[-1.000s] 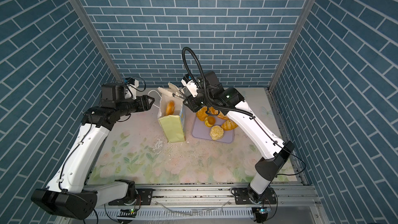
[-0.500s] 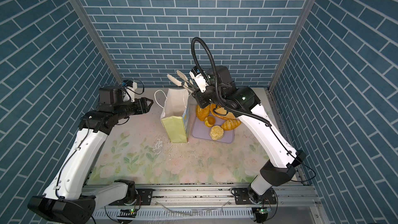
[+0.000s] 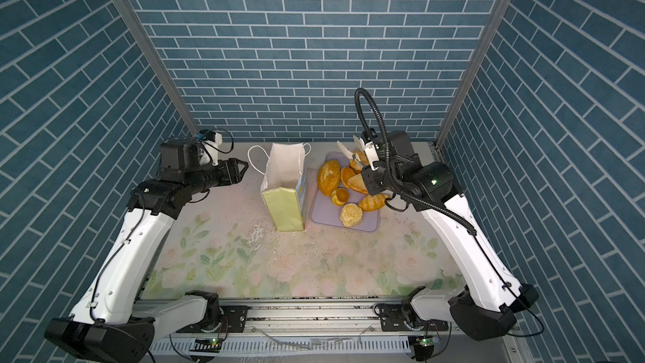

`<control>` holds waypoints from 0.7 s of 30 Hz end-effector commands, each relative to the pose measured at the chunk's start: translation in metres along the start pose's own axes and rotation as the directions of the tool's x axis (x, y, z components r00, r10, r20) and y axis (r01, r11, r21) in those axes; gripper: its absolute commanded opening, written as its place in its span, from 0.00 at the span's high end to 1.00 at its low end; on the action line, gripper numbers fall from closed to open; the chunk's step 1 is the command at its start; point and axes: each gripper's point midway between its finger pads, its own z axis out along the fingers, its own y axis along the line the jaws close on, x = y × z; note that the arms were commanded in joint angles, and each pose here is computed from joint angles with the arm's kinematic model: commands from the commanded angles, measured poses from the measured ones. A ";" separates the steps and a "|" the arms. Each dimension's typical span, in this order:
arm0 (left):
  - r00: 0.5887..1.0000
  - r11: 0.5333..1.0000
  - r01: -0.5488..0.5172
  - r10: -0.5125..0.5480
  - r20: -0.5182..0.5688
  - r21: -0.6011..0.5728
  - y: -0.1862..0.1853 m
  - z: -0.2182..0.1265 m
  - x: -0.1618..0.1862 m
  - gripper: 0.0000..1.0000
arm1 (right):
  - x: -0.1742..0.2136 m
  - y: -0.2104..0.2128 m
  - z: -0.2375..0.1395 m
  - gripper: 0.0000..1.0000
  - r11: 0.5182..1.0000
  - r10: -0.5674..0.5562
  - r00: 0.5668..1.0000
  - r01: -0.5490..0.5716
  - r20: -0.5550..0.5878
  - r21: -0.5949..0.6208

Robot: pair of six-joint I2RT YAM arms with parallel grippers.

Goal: Place the fake bread into the paper bag
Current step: 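Move the tongs back to the tray and pinch the round sugar bun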

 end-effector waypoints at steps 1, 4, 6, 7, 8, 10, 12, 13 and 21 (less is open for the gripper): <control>1.000 1.000 0.005 -0.005 0.002 0.003 -0.001 0.001 0.001 0.32 | 0.040 0.001 0.024 0.62 0.999 0.027 0.985 -0.023 -0.169 0.027; 1.000 1.000 0.007 -0.007 -0.005 0.000 0.000 0.001 0.002 0.32 | 0.063 0.009 0.043 0.61 1.000 0.027 0.963 -0.024 -0.270 0.014; 1.000 1.000 0.007 -0.007 -0.008 -0.002 0.001 0.001 0.003 0.32 | 0.074 0.015 0.052 0.60 1.000 0.022 0.951 -0.026 -0.308 -0.009; 1.000 1.000 0.008 -0.008 -0.009 -0.002 0.000 0.001 0.004 0.32 | 0.077 0.017 0.055 0.60 1.000 0.020 0.946 -0.026 -0.324 -0.015; 1.000 1.000 0.008 -0.008 -0.008 -0.003 0.001 0.000 0.004 0.32 | 0.082 0.019 0.058 0.60 0.999 0.018 0.940 -0.027 -0.341 -0.024; 1.000 1.000 0.008 -0.008 -0.006 -0.006 0.001 0.000 0.004 0.32 | 0.091 0.022 0.064 0.59 0.999 0.009 0.926 -0.024 -0.378 -0.034; 1.000 1.000 0.009 -0.009 -0.007 -0.006 0.001 0.000 0.004 0.32 | 0.101 0.029 0.071 0.58 0.998 -0.006 0.908 -0.022 -0.419 -0.063; 1.000 1.000 0.013 -0.013 -0.009 -0.007 0.001 0.000 0.004 0.32 | 0.106 0.031 0.075 0.57 0.998 -0.009 0.901 -0.022 -0.433 -0.066; 1.000 1.000 0.019 -0.019 -0.009 -0.005 0.001 0.001 0.004 0.32 | 0.130 0.032 0.089 0.54 0.998 -0.014 0.857 -0.015 -0.515 -0.053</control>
